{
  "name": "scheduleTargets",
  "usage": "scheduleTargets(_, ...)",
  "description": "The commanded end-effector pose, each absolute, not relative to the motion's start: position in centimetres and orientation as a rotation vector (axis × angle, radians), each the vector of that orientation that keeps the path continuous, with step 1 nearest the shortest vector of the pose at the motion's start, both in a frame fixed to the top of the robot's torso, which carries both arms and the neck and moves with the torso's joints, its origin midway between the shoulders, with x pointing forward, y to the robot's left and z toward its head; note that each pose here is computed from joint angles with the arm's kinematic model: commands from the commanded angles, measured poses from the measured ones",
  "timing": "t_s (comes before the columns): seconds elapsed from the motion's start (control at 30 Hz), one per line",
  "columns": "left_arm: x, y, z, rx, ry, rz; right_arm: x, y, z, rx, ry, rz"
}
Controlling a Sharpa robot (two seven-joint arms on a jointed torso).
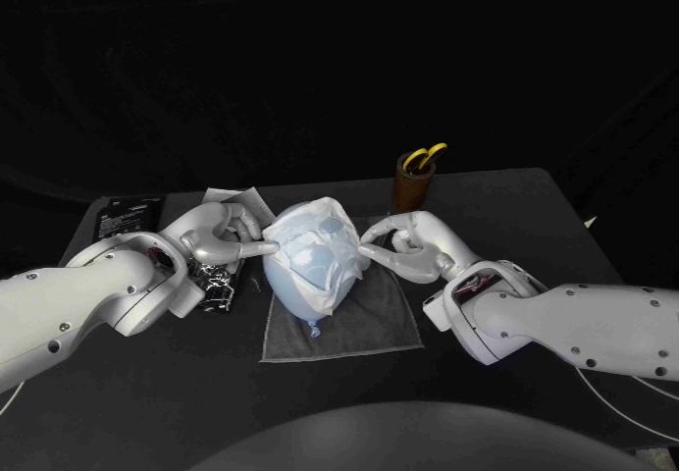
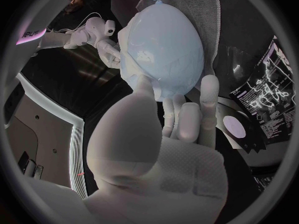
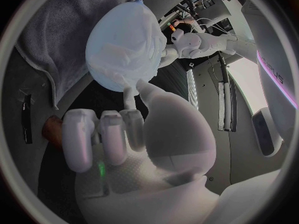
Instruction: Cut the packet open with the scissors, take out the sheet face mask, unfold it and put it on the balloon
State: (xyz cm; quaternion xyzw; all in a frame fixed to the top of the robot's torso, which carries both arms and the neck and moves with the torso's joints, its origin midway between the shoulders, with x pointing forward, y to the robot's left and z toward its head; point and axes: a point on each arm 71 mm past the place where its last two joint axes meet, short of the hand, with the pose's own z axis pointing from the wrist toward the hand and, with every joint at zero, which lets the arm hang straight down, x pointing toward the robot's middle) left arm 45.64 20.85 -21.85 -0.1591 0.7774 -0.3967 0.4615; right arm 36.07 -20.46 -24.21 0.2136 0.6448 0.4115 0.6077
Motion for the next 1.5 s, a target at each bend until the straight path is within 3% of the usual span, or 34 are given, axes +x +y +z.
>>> scheduleTargets(0.03, 45.53, 20.66, -21.92, -0.388, 1.923, -0.983, 36.24, -20.32, -24.25, 0.497, 1.487, 0.944)
scheduleTargets(1.5, 45.54, 20.65, -21.93, -0.390, 1.924, -0.984, 36.90, -19.78, -24.71, 0.491, 1.506, 0.940)
